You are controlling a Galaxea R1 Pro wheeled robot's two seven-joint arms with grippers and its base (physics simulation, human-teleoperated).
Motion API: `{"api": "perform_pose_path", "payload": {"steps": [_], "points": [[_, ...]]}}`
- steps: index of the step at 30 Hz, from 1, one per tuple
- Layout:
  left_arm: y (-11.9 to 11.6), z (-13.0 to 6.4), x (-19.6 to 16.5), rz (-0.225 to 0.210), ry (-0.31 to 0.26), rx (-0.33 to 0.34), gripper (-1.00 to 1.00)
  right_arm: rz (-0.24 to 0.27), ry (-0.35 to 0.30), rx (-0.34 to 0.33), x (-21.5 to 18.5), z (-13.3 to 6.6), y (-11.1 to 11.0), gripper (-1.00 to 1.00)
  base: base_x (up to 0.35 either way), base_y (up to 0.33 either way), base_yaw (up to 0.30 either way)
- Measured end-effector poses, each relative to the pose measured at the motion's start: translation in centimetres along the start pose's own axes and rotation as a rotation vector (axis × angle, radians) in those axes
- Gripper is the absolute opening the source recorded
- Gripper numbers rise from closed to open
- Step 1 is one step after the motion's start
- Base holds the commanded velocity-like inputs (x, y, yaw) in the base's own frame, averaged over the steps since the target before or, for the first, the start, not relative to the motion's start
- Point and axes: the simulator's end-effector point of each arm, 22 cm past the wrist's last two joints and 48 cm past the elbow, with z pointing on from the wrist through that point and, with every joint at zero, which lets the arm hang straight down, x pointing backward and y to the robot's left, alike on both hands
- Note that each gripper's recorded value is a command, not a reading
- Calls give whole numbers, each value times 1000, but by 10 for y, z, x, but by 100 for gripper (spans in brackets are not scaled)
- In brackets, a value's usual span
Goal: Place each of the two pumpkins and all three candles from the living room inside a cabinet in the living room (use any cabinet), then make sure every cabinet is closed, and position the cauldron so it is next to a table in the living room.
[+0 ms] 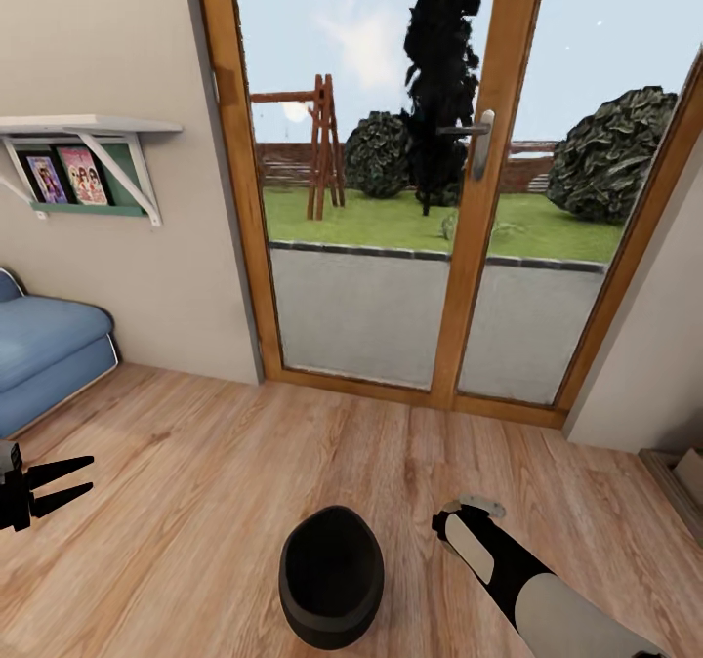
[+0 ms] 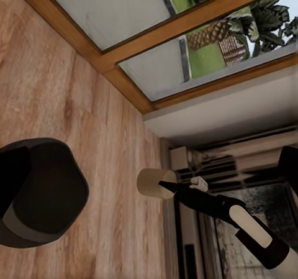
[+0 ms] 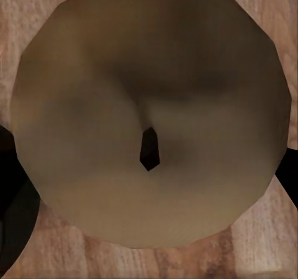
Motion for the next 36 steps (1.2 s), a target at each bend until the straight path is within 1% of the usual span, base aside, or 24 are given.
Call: {"api": "perform_pose_path", "payload": {"steps": [36], "points": [[-61, -5, -32, -7, 23, -3, 100, 0, 1, 1, -46, -59, 0, -100, 0, 0, 0]]}}
